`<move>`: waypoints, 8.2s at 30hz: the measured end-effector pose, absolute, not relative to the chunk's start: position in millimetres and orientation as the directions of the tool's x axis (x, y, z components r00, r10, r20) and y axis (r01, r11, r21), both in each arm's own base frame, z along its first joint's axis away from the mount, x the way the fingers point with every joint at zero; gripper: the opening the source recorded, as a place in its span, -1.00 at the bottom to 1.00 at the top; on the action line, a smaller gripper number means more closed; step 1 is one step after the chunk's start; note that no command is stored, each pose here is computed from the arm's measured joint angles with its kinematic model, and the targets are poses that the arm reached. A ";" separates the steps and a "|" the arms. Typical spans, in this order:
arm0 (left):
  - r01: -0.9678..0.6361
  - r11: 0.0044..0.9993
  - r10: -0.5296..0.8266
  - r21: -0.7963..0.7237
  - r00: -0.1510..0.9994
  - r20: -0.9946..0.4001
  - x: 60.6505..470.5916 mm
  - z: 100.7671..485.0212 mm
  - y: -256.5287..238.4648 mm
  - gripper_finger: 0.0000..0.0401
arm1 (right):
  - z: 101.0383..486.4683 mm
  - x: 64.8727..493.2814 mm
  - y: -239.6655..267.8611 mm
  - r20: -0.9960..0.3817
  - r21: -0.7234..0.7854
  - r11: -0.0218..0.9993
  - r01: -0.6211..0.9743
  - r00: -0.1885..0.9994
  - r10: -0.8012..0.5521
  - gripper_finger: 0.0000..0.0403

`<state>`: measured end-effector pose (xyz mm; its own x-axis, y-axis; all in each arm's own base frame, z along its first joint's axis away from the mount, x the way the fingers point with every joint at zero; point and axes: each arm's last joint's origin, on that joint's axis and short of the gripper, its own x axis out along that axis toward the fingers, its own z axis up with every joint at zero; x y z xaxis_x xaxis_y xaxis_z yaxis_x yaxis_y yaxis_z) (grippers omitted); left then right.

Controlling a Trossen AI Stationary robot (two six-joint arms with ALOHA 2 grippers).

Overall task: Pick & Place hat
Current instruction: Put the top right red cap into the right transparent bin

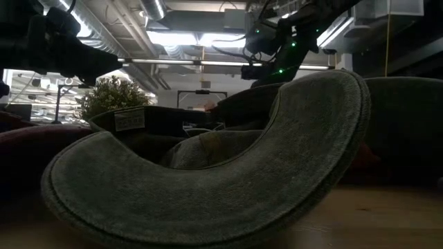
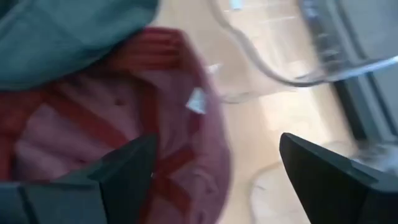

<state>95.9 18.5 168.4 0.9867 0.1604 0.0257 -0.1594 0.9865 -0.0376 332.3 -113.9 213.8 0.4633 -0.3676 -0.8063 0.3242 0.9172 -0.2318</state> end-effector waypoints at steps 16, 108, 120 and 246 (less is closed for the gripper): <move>-0.159 0.986 0.160 -0.038 0.987 0.026 95.9 168.5 18.6 -0.35 | 204.8 335.1 -110.9 -0.820 -0.248 0.913 0.325 0.431 -0.376 -0.26; -0.130 0.991 0.129 -0.019 0.939 0.317 104.5 273.1 19.7 0.06 | 405.7 330.3 -47.9 0.456 0.275 0.931 -0.241 0.885 0.094 -0.92; -0.211 0.909 0.146 0.359 0.969 0.199 163.7 321.7 32.3 0.39 | 400.9 336.9 -41.8 0.472 0.323 0.877 -0.356 0.864 0.177 -0.92; 0.025 0.565 0.264 -0.824 0.942 0.209 198.9 341.8 61.3 -0.85 | 349.6 351.9 -51.9 -0.018 0.025 0.979 0.204 0.979 -0.203 0.61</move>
